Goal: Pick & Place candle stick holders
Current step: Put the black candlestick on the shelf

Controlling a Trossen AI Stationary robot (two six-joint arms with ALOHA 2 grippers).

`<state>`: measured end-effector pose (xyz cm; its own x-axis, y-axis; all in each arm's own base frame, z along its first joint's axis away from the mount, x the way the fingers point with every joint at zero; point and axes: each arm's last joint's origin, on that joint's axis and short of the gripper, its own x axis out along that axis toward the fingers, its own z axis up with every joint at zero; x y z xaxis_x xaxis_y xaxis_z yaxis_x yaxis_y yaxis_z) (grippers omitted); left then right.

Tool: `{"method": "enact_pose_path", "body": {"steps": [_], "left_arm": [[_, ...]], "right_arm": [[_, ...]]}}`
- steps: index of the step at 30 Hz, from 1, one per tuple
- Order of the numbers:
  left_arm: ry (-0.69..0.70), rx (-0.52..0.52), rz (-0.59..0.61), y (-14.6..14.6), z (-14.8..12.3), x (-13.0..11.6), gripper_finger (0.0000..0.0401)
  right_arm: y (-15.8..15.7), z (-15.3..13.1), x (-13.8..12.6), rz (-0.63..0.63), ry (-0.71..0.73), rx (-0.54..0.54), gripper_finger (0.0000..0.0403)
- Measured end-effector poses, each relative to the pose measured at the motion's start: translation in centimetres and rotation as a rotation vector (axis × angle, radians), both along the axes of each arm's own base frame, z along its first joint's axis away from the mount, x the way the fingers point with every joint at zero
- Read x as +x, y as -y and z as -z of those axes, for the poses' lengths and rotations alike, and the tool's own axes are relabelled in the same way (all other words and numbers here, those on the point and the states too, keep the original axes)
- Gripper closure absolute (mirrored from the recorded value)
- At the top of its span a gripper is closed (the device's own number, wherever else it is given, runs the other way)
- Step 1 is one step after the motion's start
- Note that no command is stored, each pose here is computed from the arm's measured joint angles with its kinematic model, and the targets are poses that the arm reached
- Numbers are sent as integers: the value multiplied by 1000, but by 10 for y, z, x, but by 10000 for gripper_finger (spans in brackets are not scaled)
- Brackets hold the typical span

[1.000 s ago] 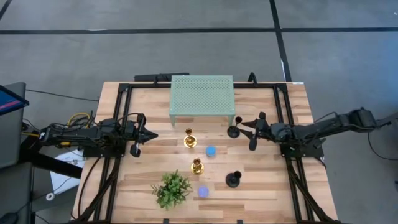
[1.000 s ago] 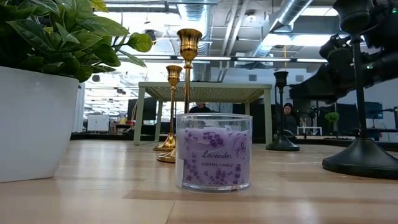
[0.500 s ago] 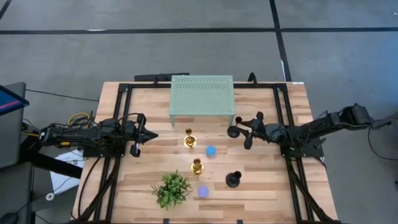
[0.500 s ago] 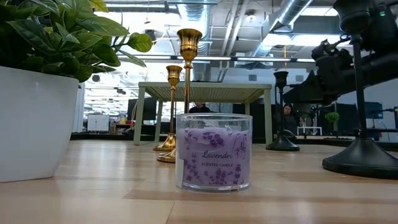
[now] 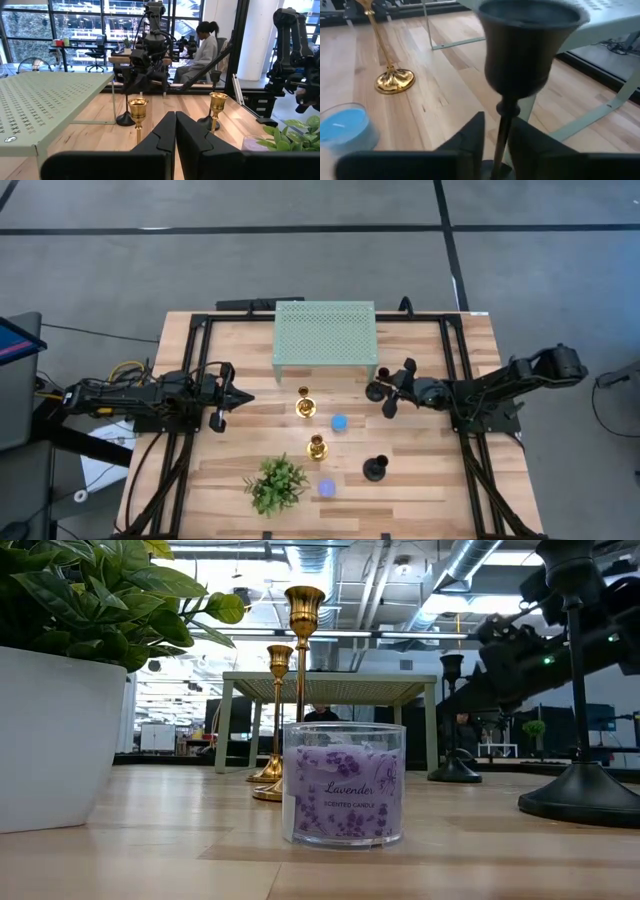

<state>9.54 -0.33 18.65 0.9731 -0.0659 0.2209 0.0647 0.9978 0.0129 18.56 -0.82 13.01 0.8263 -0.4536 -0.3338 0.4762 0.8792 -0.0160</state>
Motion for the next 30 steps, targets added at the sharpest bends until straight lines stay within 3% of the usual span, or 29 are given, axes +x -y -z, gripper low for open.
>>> {"method": "enact_pose_path", "body": {"steps": [3,14,22,30], "left_arm": [[0,0,0,0,0,0,389],[0,0,0,0,0,0,389],[-1,0,0,0,0,0,389],[-1,0,0,0,0,0,389]], "right_arm": [[-2,0,0,-12,-1,1,391],[-15,-8,10,-115,29,106,395],[-23,-44,40,-155,-158,94,399],[-26,-92,48,-272,-45,106,401]]}}
